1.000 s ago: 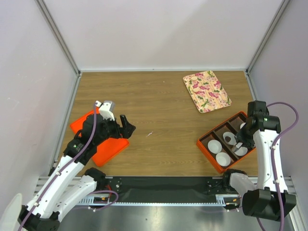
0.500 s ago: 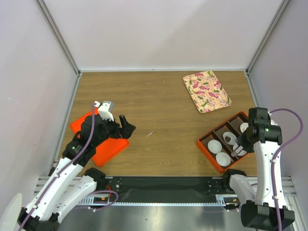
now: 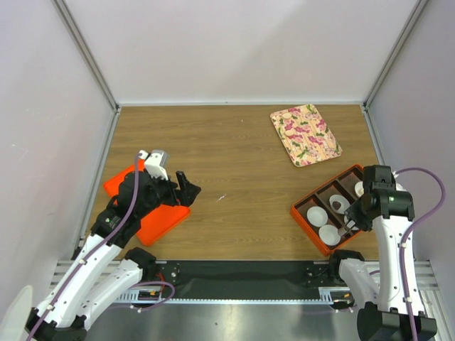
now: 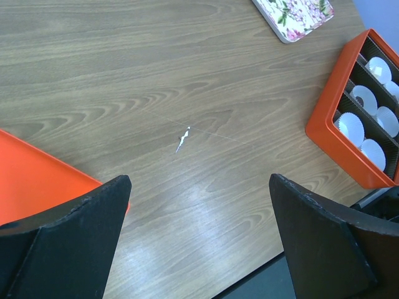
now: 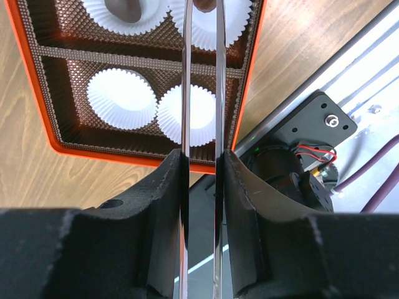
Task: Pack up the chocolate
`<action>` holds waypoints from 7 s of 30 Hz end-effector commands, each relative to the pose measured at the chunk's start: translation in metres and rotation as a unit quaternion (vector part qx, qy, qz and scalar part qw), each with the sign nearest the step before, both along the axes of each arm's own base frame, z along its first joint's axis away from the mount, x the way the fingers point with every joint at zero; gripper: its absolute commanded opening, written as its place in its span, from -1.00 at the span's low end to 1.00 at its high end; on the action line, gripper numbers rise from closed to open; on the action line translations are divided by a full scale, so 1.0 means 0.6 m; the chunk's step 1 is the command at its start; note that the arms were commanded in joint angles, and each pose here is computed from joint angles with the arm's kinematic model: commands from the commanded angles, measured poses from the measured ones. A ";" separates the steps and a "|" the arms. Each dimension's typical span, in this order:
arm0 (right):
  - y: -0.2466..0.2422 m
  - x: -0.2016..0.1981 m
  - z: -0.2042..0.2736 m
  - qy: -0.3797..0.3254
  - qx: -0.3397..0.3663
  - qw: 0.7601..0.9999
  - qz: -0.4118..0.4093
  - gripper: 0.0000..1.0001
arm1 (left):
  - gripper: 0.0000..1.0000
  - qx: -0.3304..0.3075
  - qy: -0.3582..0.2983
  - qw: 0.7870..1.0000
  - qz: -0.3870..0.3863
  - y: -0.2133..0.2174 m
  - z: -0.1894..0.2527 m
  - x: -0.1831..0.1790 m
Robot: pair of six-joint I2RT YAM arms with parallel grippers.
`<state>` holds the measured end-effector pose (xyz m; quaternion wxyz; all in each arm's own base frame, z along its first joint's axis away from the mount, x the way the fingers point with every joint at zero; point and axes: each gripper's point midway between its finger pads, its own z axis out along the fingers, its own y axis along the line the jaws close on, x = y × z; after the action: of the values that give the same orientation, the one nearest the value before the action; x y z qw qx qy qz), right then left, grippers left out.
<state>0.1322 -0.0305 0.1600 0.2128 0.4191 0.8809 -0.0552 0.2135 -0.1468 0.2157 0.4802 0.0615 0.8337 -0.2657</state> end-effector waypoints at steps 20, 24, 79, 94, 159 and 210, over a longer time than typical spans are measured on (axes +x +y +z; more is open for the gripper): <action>0.007 -0.063 0.018 0.020 -0.003 1.000 0.001 -0.22 | 0.99 -0.012 -0.024 1.000 0.000 -0.001 0.021 -0.006; 0.009 -0.062 0.020 0.017 0.000 1.000 0.003 -0.18 | 0.99 -0.013 -0.029 0.999 0.003 0.002 0.025 -0.007; 0.232 0.617 -0.030 -0.113 -0.052 0.910 0.396 0.07 | 0.99 0.023 0.002 1.000 0.010 0.002 -0.002 -0.005; 0.212 0.578 -0.033 -0.087 -0.069 0.925 0.364 0.01 | 1.00 0.028 0.006 1.000 0.009 0.000 -0.003 0.000; 0.170 -0.075 0.087 -0.074 0.201 0.969 0.124 -0.53 | 1.00 -0.024 -0.052 0.998 -0.036 -0.014 0.052 -0.030; 0.127 -0.034 0.051 0.019 0.090 0.984 0.151 -0.79 | 1.00 -0.035 -0.057 0.996 -0.060 -0.024 0.057 -0.042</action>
<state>0.1496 0.0515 0.1825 0.2024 0.3017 0.9297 0.0599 0.1872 -0.1573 0.2380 0.4995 0.0999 0.8026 -0.3104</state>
